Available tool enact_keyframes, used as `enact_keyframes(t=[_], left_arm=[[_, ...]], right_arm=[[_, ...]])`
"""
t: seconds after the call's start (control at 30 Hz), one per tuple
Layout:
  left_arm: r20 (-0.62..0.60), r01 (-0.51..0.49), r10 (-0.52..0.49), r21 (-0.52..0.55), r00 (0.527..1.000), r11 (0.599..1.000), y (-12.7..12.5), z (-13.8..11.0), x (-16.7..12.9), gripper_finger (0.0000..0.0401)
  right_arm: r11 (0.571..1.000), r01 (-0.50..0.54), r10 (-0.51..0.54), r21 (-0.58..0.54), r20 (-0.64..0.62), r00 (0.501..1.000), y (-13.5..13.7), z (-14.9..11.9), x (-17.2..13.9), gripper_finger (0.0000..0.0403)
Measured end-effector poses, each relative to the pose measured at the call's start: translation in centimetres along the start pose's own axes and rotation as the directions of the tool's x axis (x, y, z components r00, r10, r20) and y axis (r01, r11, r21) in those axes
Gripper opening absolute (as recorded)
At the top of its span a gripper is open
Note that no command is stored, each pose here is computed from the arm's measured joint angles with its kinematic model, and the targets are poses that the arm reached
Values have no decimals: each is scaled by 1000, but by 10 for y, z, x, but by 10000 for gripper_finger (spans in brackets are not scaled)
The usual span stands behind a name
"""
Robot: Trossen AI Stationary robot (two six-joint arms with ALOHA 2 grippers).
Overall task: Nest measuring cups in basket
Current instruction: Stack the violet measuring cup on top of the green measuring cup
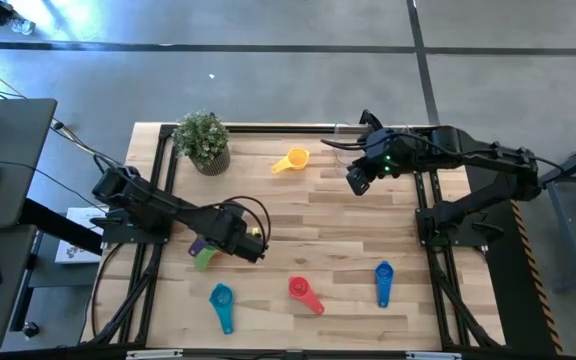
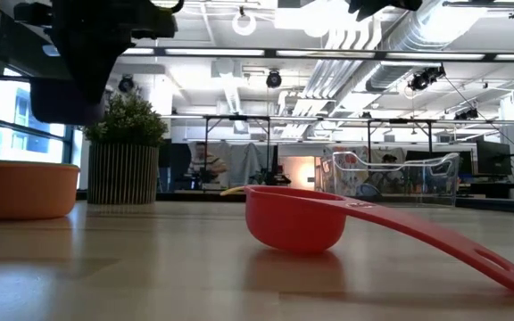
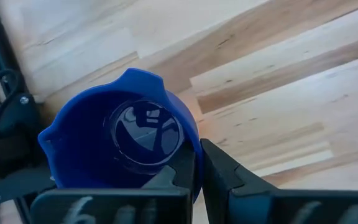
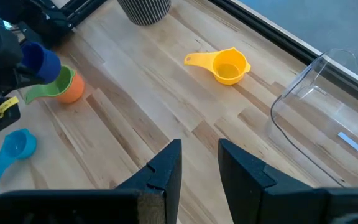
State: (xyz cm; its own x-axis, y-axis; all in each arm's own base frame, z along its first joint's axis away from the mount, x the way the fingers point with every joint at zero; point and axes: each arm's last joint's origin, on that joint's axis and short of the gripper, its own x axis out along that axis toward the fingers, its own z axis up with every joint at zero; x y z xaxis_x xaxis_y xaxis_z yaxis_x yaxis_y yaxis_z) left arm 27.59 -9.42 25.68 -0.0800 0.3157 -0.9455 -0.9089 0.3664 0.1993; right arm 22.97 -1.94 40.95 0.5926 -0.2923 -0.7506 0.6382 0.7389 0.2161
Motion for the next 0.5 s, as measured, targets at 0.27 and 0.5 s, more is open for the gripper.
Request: enact_keyframes(t=[0.27,0.5], left_arm=[[-2,39,-39,-44,999,998,39,-1,-1,3],[7,192,-192,-135,981,972,58,-3,6,3]], right_arm=[[1000,4,-5,-2,-6,1000,0,-1,0,97],[1000,6,-6,-2,-5,1000,0,-1,0,97]])
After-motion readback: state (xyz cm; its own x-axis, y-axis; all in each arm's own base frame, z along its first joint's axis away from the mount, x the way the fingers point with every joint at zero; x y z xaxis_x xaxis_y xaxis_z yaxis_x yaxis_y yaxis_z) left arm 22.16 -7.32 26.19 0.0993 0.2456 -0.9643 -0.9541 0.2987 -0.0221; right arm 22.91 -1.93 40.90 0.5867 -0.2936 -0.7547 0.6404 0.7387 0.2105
